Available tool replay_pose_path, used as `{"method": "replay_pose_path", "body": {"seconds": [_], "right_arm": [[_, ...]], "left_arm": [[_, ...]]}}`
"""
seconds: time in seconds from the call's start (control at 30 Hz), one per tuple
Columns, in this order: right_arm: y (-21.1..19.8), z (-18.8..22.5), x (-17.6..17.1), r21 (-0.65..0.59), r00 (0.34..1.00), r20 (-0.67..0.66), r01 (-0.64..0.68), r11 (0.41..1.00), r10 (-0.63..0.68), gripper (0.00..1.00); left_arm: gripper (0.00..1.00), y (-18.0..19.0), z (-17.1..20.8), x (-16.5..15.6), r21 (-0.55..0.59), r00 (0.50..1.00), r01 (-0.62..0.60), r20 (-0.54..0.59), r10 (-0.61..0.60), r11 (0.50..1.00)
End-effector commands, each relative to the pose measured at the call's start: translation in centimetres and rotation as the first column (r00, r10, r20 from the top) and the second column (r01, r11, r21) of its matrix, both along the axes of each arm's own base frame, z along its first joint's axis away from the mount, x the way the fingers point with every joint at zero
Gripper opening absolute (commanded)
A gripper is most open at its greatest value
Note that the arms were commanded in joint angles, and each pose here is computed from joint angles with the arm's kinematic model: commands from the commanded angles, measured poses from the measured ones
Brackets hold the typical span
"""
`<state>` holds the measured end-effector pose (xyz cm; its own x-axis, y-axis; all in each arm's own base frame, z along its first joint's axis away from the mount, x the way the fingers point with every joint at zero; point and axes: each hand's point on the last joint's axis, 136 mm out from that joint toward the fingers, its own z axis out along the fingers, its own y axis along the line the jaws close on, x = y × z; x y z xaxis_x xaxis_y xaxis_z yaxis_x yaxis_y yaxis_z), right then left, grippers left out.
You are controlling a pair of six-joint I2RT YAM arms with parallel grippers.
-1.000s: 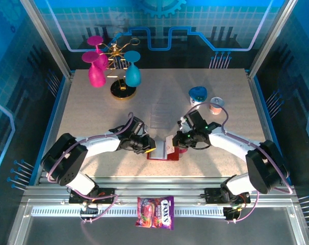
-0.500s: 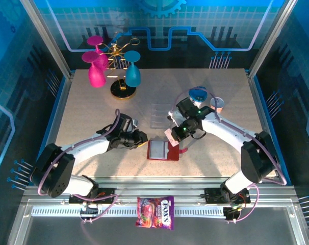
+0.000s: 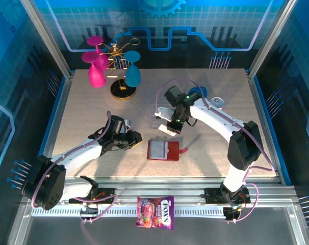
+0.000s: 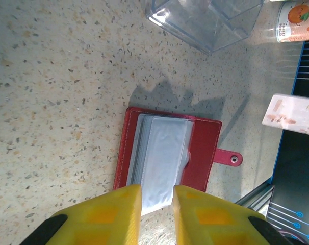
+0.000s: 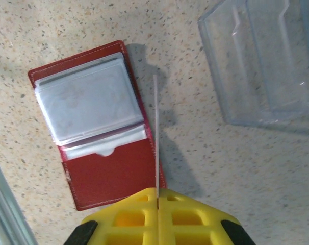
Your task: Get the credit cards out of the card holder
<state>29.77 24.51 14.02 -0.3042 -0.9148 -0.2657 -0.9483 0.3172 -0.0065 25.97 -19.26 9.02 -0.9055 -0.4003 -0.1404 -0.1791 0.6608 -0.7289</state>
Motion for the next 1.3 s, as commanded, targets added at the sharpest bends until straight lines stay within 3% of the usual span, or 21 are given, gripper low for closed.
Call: {"method": "replay_pose_path", "body": {"seconds": [0.0, 0.37, 0.8, 1.27], "right_arm": [[-0.5, 0.2, -0.3, -0.076, 0.994, -0.022, -0.112, 0.991, 0.11, 0.0], [0.8, 0.5, 2.9, -0.102, 0.977, -0.072, -0.208, 0.973, 0.202, 0.0], [1.9, 0.1, 6.8, -0.112, 0.969, -0.093, -0.238, 0.965, 0.228, 0.0], [2.1, -2.8, 8.6, -0.124, 0.964, -0.119, -0.252, 0.96, 0.238, 0.0]], "left_arm": [[0.24, 1.0, -0.1, -0.3, 0.023, 1.0, -0.003, 0.013, 0.003, 1.0], [0.25, 1.7, -0.1, 1.7, 0.03, 0.997, -0.061, 0.049, 0.06, 0.998], [0.24, 1.8, -1.0, 3.5, 0.024, 0.998, -0.06, 0.015, 0.06, 0.998], [0.24, 1.8, -1.5, 4.5, 0.017, 0.997, -0.078, -0.009, 0.078, 0.997]]}}
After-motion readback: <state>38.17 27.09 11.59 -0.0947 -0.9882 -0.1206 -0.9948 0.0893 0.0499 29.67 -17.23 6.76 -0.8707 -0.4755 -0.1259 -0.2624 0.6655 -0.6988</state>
